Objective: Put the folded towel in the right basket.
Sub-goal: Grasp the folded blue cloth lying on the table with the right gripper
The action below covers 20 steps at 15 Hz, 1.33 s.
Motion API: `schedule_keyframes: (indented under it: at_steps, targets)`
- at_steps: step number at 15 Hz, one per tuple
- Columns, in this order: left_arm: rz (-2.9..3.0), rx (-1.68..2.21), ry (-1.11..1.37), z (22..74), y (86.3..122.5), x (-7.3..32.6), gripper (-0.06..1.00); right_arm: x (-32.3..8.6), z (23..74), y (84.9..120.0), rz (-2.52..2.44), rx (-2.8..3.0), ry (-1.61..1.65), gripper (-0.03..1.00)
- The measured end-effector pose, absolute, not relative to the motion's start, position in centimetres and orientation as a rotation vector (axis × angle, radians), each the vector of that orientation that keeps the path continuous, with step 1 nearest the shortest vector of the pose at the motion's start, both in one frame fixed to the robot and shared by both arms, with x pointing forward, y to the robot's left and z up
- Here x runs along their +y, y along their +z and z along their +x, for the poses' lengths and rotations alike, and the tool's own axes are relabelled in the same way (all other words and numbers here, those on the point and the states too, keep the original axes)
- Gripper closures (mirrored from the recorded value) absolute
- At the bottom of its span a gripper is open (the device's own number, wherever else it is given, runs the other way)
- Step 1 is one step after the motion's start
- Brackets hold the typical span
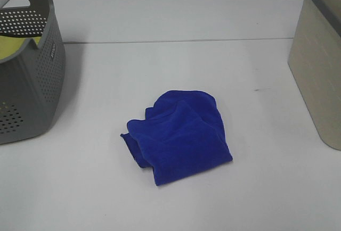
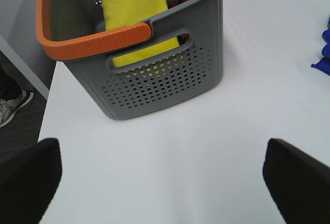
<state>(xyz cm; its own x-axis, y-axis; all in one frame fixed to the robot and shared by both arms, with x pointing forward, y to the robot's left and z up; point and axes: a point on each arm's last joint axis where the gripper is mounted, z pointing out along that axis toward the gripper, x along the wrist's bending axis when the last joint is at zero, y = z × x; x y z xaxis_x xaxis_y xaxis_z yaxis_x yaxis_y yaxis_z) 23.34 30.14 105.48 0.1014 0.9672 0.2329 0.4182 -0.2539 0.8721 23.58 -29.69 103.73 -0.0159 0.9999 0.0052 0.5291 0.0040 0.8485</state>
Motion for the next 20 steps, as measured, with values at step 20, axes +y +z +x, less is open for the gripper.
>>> schedule_keyframes:
  at_steps: [20]
  targets:
    - [1.753, 1.361, 1.115, 23.34, 105.48, 30.14, -0.04, -29.69, 23.58, 103.73, 1.6, 1.621, 0.905, 0.1]
